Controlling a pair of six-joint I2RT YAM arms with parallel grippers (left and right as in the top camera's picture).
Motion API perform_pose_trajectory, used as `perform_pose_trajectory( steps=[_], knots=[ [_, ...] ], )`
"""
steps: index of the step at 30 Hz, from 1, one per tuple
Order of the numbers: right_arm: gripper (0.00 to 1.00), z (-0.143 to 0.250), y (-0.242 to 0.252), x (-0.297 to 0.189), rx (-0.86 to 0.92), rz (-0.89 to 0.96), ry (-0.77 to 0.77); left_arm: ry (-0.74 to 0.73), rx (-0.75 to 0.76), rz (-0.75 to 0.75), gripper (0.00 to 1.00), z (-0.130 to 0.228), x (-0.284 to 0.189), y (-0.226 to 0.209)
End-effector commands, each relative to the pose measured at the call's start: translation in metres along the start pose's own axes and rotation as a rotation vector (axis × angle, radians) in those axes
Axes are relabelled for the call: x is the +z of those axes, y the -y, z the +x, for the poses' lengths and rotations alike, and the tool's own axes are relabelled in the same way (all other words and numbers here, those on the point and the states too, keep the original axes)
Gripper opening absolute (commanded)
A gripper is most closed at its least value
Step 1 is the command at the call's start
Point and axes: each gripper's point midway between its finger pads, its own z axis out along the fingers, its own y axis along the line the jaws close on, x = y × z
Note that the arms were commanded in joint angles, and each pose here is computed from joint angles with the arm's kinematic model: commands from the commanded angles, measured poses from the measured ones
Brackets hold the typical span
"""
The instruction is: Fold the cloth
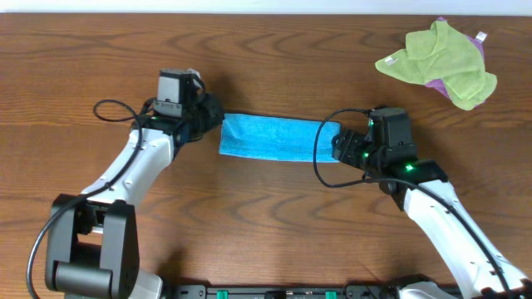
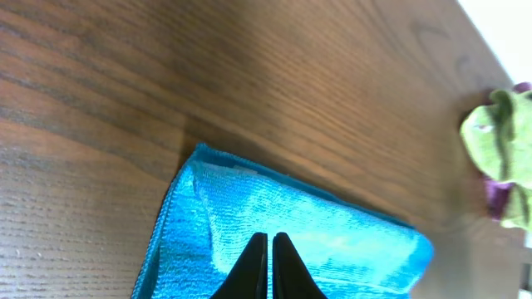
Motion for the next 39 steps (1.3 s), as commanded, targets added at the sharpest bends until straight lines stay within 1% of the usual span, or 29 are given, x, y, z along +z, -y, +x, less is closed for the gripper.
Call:
perform_pose_trajectory(
  steps=[1, 8, 13, 18, 22, 30, 39],
  knots=[
    [0.68, 0.014, 0.013, 0.006, 0.119, -0.003, -0.033, 0.038, 0.043, -0.060, 0.05, -0.006, 0.006, -0.003],
    [0.68, 0.031, 0.022, 0.023, 0.244, -0.112, -0.034, -0.014, 0.045, -0.101, 0.06, 0.010, 0.030, -0.016],
    [0.68, 0.035, 0.025, 0.028, 0.297, -0.142, -0.021, -0.044, 0.060, -0.104, 0.06, 0.022, 0.051, -0.018],
    [0.68, 0.036, 0.025, 0.028, 0.306, -0.142, -0.024, -0.071, 0.086, -0.111, 0.06, 0.034, 0.066, -0.013],
    [0.68, 0.036, 0.025, 0.031, 0.311, -0.142, -0.025, -0.056, 0.102, -0.143, 0.06, 0.035, 0.072, -0.014],
    [0.67, 0.035, 0.025, 0.048, 0.348, -0.155, -0.032, -0.084, 0.095, -0.173, 0.06, 0.043, 0.079, -0.025],
    [0.67, 0.039, 0.029, 0.063, 0.373, -0.151, -0.053, -0.100, 0.091, -0.181, 0.05, 0.046, 0.080, -0.028]
  ],
)
